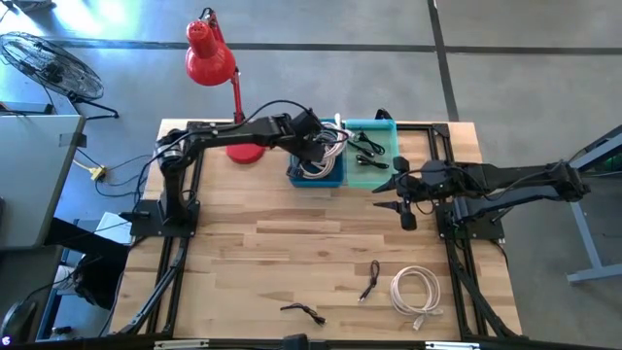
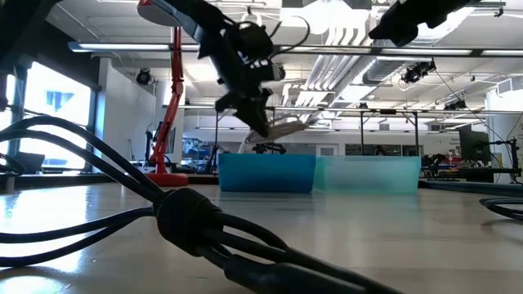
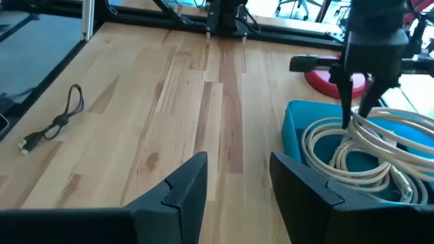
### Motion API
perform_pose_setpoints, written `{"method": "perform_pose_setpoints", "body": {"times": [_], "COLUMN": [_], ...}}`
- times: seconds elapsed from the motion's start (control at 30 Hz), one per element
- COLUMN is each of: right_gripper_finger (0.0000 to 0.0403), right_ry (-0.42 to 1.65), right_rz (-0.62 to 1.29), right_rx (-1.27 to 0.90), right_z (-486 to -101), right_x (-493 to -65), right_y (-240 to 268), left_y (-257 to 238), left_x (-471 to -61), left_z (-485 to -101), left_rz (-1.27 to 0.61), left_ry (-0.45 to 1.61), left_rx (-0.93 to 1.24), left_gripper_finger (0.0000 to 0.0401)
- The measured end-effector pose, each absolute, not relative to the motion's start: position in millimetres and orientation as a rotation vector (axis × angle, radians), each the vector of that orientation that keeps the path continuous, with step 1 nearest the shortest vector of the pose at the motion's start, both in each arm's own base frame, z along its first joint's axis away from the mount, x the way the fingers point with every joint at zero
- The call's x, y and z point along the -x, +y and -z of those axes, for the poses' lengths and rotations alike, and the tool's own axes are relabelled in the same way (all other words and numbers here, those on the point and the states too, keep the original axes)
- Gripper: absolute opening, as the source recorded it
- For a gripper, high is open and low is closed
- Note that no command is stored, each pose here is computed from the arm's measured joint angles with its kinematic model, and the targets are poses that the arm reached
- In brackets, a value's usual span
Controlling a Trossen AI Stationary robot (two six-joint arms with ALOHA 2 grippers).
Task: Pick & Place USB Port
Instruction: Put the white charger cable into the blue bin
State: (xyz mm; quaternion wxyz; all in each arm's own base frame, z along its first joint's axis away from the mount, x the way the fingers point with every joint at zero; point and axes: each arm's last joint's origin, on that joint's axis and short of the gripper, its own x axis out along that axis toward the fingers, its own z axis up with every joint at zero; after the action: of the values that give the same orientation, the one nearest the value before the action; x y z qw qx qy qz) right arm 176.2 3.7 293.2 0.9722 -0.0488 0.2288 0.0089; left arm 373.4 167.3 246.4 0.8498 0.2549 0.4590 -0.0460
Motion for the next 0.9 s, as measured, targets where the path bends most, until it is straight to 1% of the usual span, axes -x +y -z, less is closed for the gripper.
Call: {"method": "perform_pose_setpoints", "body": {"times": [0.23, 0.43, 0.8, 0.83, 0.9], "right_gripper_finger": [0.0154, 0.0154, 0.0154, 0.0154, 0.0154], "right_ry": [0.506, 0.540, 0.519, 0.519, 0.518], "right_rz": [0.023, 0.088, 0.093, 0.088, 0.074], "right_rx": [0.110, 0.136, 0.135, 0.134, 0.124], "right_z": [-279, -270, -272, -272, -272], "right_x": [-176, -175, -176, -176, -176], "right_y": [2, 0, 0, 0, 1], "left_y": [177, 179, 182, 182, 185], "left_x": [-375, -375, -367, -367, -367], "left_z": [-221, -213, -211, -209, -206], "left_rz": [0.103, 0.112, 0.138, 0.143, 0.143], "left_ry": [1.054, 1.085, 1.136, 1.143, 1.145], "left_rx": [-0.477, -0.468, -0.439, -0.432, -0.426], "left_gripper_finger": [0.0030, 0.0030, 0.0030, 0.0031, 0.0049]}}
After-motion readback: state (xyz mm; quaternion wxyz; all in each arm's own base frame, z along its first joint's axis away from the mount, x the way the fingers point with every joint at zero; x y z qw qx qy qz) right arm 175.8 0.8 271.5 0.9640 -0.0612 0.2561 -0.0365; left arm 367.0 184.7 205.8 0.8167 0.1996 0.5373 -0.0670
